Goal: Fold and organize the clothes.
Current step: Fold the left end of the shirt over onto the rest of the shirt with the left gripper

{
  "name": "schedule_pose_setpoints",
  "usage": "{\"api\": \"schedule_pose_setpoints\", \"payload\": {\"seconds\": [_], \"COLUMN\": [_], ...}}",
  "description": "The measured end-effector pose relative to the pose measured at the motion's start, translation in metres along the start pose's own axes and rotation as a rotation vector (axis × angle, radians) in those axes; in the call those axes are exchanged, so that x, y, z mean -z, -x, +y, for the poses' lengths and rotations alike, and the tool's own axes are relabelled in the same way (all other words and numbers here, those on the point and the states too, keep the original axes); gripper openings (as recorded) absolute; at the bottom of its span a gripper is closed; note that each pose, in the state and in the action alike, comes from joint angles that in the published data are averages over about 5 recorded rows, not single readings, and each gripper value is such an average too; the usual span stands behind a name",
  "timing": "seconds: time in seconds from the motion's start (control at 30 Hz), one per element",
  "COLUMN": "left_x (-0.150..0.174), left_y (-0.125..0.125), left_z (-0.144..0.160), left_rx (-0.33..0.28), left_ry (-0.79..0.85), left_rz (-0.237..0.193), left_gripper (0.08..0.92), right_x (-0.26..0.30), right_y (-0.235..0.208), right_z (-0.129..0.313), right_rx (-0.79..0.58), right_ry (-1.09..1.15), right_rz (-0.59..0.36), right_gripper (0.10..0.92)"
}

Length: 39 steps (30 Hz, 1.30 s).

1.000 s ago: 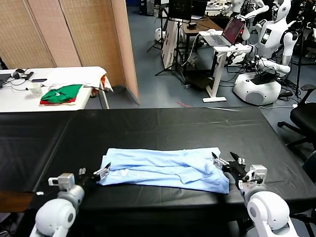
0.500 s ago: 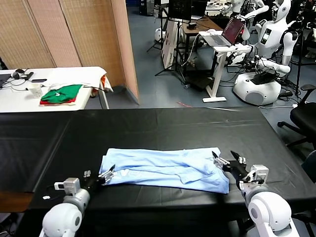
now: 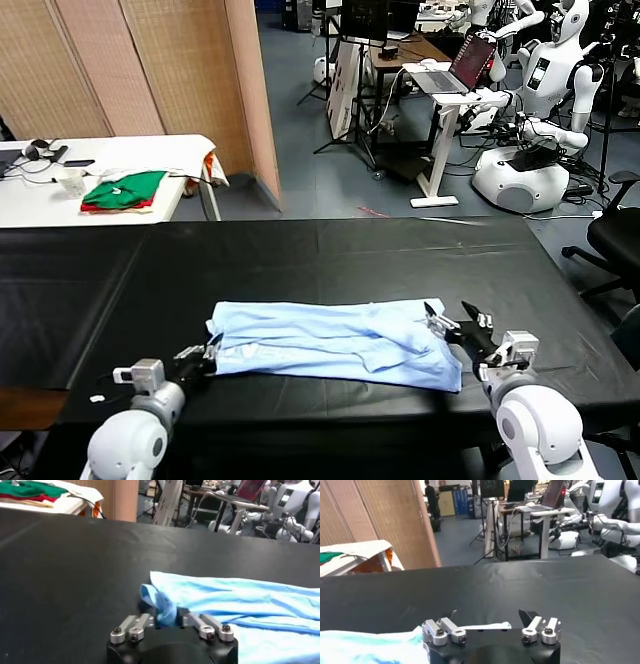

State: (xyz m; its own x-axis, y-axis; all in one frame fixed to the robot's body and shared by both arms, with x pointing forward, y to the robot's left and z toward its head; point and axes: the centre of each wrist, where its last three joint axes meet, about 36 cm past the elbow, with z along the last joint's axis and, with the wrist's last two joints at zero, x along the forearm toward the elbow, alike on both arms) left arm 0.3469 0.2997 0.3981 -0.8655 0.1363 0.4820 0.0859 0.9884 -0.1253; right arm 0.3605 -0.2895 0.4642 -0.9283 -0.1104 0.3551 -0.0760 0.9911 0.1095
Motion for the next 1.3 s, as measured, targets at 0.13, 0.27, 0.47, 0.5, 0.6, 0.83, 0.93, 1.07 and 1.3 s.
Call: {"api": "schedule_pose_setpoints", "payload": {"seconds": [0.13, 0.27, 0.47, 0.5, 0.6, 0.83, 0.93, 1.07, 1.3], "left_x": [0.004, 0.008, 0.015, 0.017, 0.026, 0.042, 0.041, 0.035, 0.03], "left_y": [-0.006, -0.016, -0.034, -0.037, -0.046, -0.051, -0.049, -0.039, -0.013], "left_z": [0.003, 0.011, 0.043, 0.05, 0.065, 0.048, 0.019, -0.023, -0.088], "left_rx": [0.04, 0.106, 0.216, 0.231, 0.268, 0.211, 0.11, -0.041, -0.258], "left_ry": [0.095, 0.243, 0.447, 0.472, 0.536, 0.484, 0.364, 0.194, 0.0], "left_rz": [-0.017, -0.061, -0.082, -0.081, -0.081, -0.133, -0.15, -0.144, -0.134], "left_gripper": [0.176, 0.175, 0.175, 0.175, 0.175, 0.175, 0.175, 0.175, 0.175], "right_x": [-0.001, -0.003, -0.007, -0.008, -0.011, -0.022, -0.025, -0.035, -0.054], "right_y": [0.0, 0.001, 0.002, 0.003, 0.002, -0.001, -0.006, -0.013, -0.029], "right_z": [-0.001, -0.003, -0.001, 0.0, 0.003, -0.001, -0.001, 0.0, -0.003], "right_rx": [-0.001, -0.004, -0.003, -0.002, -0.003, -0.021, -0.022, -0.037, -0.08], "right_ry": [-0.002, -0.001, -0.002, -0.003, -0.005, -0.005, -0.008, -0.027, -0.044], "right_rz": [0.002, 0.006, 0.013, 0.013, 0.015, 0.002, -0.02, -0.03, 0.004], "right_gripper": [0.907, 0.907, 0.907, 0.907, 0.907, 0.907, 0.907, 0.907, 0.907]}}
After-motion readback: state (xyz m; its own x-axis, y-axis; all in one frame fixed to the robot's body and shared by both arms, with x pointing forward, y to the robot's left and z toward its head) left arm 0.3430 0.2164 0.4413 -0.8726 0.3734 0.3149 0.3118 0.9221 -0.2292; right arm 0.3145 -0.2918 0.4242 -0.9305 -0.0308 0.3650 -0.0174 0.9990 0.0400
